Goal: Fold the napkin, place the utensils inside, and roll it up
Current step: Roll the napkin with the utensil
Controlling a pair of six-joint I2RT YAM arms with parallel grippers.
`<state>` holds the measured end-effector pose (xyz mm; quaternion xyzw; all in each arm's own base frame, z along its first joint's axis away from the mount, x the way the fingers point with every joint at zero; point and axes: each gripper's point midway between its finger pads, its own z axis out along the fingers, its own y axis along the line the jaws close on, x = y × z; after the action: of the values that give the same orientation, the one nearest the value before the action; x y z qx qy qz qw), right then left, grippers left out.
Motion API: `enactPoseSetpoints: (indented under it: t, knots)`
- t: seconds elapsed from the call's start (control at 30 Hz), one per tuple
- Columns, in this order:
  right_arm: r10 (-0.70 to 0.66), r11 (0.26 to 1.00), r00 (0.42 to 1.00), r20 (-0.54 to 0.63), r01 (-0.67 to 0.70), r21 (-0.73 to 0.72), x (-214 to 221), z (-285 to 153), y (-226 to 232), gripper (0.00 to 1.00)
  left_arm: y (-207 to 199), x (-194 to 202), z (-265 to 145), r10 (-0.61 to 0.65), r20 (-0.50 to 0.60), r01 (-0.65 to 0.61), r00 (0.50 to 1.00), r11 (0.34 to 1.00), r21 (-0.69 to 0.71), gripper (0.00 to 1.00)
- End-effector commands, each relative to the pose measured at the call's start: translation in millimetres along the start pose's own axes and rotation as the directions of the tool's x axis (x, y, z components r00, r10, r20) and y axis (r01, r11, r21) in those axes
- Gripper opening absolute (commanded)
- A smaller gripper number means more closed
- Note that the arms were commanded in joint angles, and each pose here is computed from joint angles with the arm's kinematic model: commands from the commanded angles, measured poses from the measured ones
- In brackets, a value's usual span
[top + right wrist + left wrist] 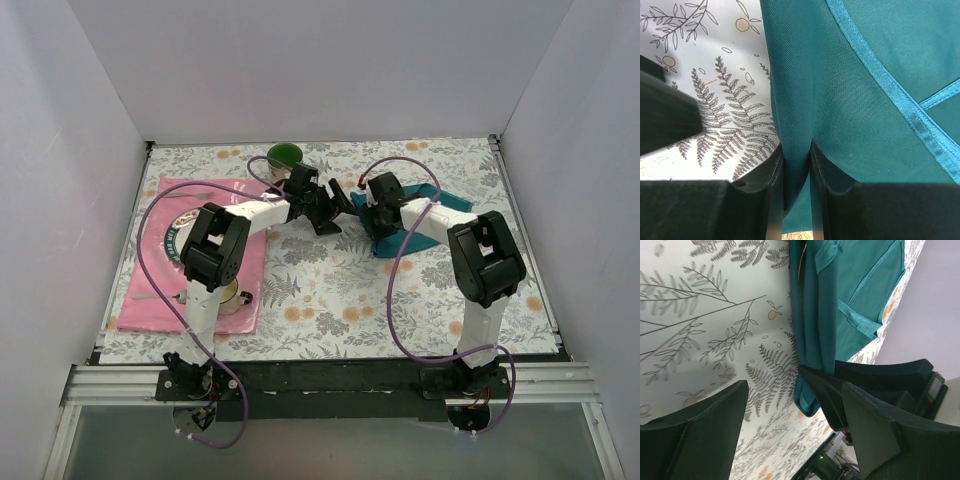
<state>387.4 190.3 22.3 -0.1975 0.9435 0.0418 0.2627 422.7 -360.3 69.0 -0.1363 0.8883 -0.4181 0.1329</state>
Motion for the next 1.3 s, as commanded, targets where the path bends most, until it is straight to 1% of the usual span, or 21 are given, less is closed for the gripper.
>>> enactPoseSetpoints:
  t: [0.0, 0.03, 0.07, 0.17, 0.23, 0.33, 0.37, 0.47, 0.6, 0.77, 0.83, 0.87, 0.93, 0.97, 1.0, 1.07, 1.1, 1.17, 1.2, 1.27]
  knots:
    - [0.017, 0.996, 0.988, -0.155, -0.031, -0.085, 52, 15, 4, 0.01, -18, 0, 10, -0.069, -0.006, 0.069, 0.998, 0.997, 0.043, 0.76]
    - [0.029, 0.995, 0.988, -0.149, -0.042, -0.087, 50, 16, 2, 0.01, -19, -3, 12, -0.076, 0.010, 0.075, 0.997, 0.996, 0.040, 0.76]
    - [0.041, 0.990, 0.988, -0.149, -0.060, -0.127, 50, 15, 8, 0.01, -19, -5, 14, -0.087, 0.017, 0.087, 0.996, 0.996, 0.038, 0.76]
    - [0.066, 0.981, 0.990, -0.126, -0.087, -0.173, 44, 9, 11, 0.01, -19, -12, 23, -0.110, 0.031, 0.109, 0.993, 0.994, 0.029, 0.76]
    - [0.079, 0.978, 0.990, -0.119, -0.100, -0.184, 40, 7, 11, 0.01, -14, -16, 33, -0.123, 0.044, 0.123, 0.991, 0.992, -0.002, 0.76]
    - [0.091, 0.971, 0.989, -0.114, -0.114, -0.210, 38, 4, 12, 0.01, -4, -13, 45, -0.143, 0.049, 0.146, 0.988, 0.988, -0.045, 0.76]
    - [0.093, 0.970, 0.989, -0.111, -0.115, -0.214, 37, 4, 12, 0.01, -1, -14, 48, -0.145, 0.070, 0.149, 0.987, 0.987, -0.061, 0.76]
    - [0.100, 0.967, 0.989, -0.108, -0.122, -0.224, 35, 2, 13, 0.01, 11, -12, 56, -0.176, 0.090, 0.185, 0.980, 0.978, -0.098, 0.76]
    - [0.105, 0.964, 0.989, -0.102, -0.127, -0.232, 34, 0, 13, 0.01, 8, -9, 69, -0.191, 0.086, 0.198, 0.978, 0.976, -0.089, 0.75]
    - [0.114, 0.958, 0.989, -0.098, -0.135, -0.252, 33, -1, 16, 0.01, 10, 1, 82, -0.191, 0.108, 0.203, 0.976, 0.973, -0.114, 0.70]
    - [0.116, 0.957, 0.989, -0.096, -0.138, -0.255, 32, -1, 16, 0.01, 20, 3, 84, -0.196, 0.134, 0.215, 0.971, 0.966, -0.141, 0.65]
    - [0.116, 0.957, 0.988, -0.097, -0.138, -0.256, 32, -1, 16, 0.01, 23, 3, 83, -0.198, 0.148, 0.220, 0.969, 0.964, -0.150, 0.59]
    - [0.115, 0.958, 0.989, -0.096, -0.136, -0.253, 32, -1, 16, 0.01, 32, 2, 78, -0.189, 0.194, 0.222, 0.963, 0.961, -0.166, 0.55]
    - [0.114, 0.959, 0.988, -0.100, -0.136, -0.249, 33, -1, 15, 0.01, 33, 0, 77, -0.177, 0.208, 0.213, 0.962, 0.964, -0.162, 0.49]
    - [0.109, 0.960, 0.989, -0.099, -0.131, -0.248, 33, 0, 14, 0.01, 38, 0, 77, -0.170, 0.219, 0.208, 0.961, 0.964, -0.165, 0.45]
    - [0.104, 0.964, 0.989, -0.101, -0.125, -0.235, 36, 0, 13, 0.01, 33, -5, 72, -0.149, 0.245, 0.191, 0.958, 0.969, -0.158, 0.35]
    - [0.096, 0.966, 0.991, -0.097, -0.117, -0.230, 37, 0, 11, 0.01, 33, -6, 72, -0.131, 0.248, 0.173, 0.960, 0.972, -0.156, 0.26]
    - [0.088, 0.973, 0.991, -0.099, -0.107, -0.205, 41, 0, 7, 0.01, 34, -6, 70, -0.130, 0.253, 0.173, 0.959, 0.972, -0.156, 0.17]
    - [0.081, 0.975, 0.992, -0.102, -0.099, -0.197, 42, 0, 6, 0.01, 32, -4, 71, -0.133, 0.250, 0.174, 0.959, 0.973, -0.148, 0.07]
    - [0.057, 0.983, 0.994, -0.095, -0.073, -0.166, 41, -1, 1, 0.01, 30, -5, 68, -0.134, 0.248, 0.173, 0.959, 0.974, -0.143, 0.02]
